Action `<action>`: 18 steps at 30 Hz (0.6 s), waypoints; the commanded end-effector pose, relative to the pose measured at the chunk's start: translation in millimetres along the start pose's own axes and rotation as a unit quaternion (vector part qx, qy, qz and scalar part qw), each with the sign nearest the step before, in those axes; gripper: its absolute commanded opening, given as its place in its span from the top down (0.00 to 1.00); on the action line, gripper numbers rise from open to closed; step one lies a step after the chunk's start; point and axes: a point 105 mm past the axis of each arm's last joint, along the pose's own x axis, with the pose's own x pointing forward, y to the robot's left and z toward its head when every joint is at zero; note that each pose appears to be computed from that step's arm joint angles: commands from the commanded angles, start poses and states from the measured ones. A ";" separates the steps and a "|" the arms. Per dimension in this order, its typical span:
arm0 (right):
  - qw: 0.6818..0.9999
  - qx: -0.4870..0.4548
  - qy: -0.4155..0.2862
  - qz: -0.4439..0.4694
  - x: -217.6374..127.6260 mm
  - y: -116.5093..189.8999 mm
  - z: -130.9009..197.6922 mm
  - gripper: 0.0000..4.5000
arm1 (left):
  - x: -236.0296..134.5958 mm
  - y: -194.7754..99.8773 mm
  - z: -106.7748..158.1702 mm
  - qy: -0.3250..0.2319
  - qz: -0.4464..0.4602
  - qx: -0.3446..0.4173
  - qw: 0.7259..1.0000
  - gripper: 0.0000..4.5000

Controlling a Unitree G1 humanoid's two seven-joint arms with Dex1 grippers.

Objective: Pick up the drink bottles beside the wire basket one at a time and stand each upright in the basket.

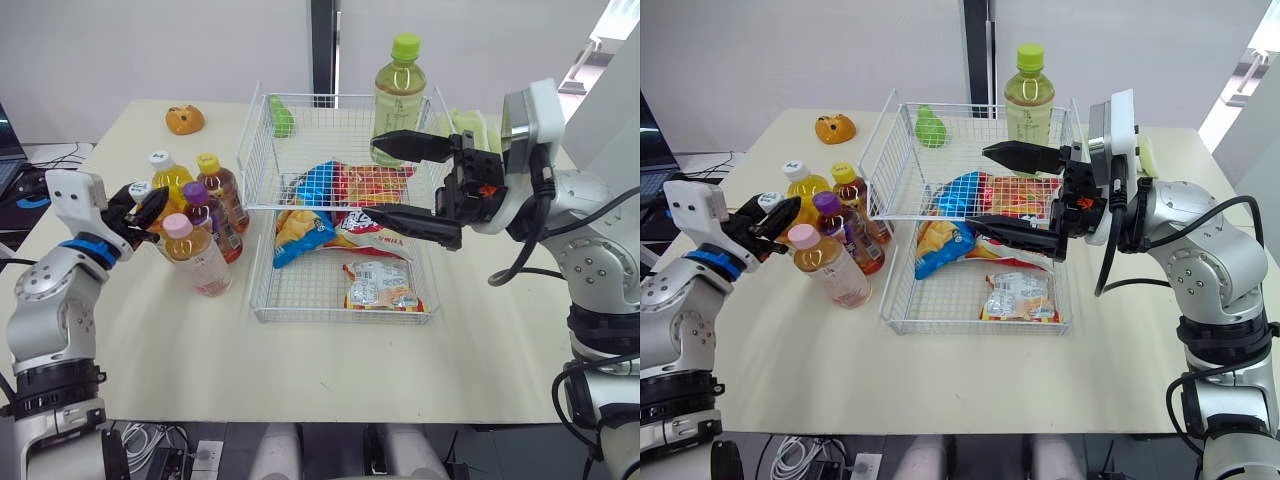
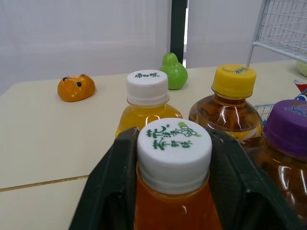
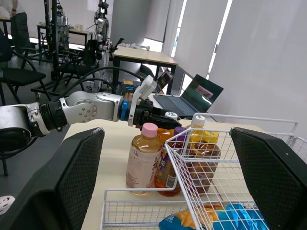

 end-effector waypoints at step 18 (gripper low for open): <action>1.000 -0.014 -0.016 0.018 1.5 3.8 9.5 0.00 | -55.5 15.3 76.9 -0.031 -0.060 0.023 0.997 0.70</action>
